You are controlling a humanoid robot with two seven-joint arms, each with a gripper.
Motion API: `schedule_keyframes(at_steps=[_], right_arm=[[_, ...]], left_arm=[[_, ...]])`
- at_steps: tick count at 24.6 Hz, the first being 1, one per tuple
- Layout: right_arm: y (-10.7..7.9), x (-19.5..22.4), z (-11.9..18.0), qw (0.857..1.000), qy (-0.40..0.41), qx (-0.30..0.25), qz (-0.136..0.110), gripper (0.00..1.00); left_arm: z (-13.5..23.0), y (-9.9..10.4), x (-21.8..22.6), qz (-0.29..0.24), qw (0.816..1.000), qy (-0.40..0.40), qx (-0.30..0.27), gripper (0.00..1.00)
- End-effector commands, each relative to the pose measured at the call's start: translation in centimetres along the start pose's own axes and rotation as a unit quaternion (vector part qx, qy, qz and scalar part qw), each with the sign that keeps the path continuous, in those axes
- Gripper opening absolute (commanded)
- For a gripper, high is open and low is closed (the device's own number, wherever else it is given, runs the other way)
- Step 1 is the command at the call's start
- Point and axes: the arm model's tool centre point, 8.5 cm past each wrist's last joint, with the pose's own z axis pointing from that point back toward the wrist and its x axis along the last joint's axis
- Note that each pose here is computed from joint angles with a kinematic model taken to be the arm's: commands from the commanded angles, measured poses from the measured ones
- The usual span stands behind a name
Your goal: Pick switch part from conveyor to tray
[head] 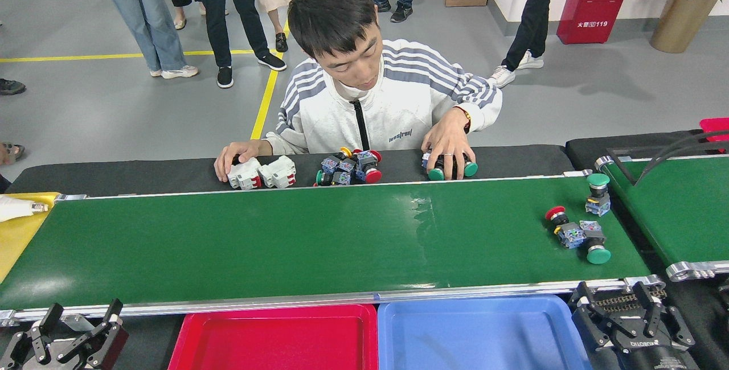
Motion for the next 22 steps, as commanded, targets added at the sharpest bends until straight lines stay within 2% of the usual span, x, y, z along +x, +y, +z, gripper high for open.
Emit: schedule_keyframes(at_steps=[1, 5, 11, 18, 22], right_arm=[[-0.6, -0.4, -1.2, 1.000, 0.001, 0.010, 0.009, 0.99], [-0.5, 0.4, -3.4, 0.999, -0.010, 0.030, 0.002, 1.00], [0.0, 5.0, -5.8, 0.997, -0.066, 0.043, 0.009, 0.99], [0.8, 8.3, -8.4, 0.992, -0.104, 0.072, 0.023, 1.00], [1.2, 9.7, -10.4, 0.990, -0.109, 0.086, 0.019, 1.00]], left_arm=[[-0.3, 0.9, -0.5, -0.009, 1.000, -0.002, 0.012, 1.00], [-0.5, 1.3, -0.5, -0.010, 1.000, -0.002, 0.017, 1.00], [-0.6, 1.4, -0.4, -0.010, 1.000, -0.003, 0.019, 1.00], [-0.9, 1.6, -0.3, -0.011, 1.000, -0.003, 0.021, 1.00], [-0.9, 1.5, -0.2, -0.008, 1.000, -0.004, 0.021, 1.00]])
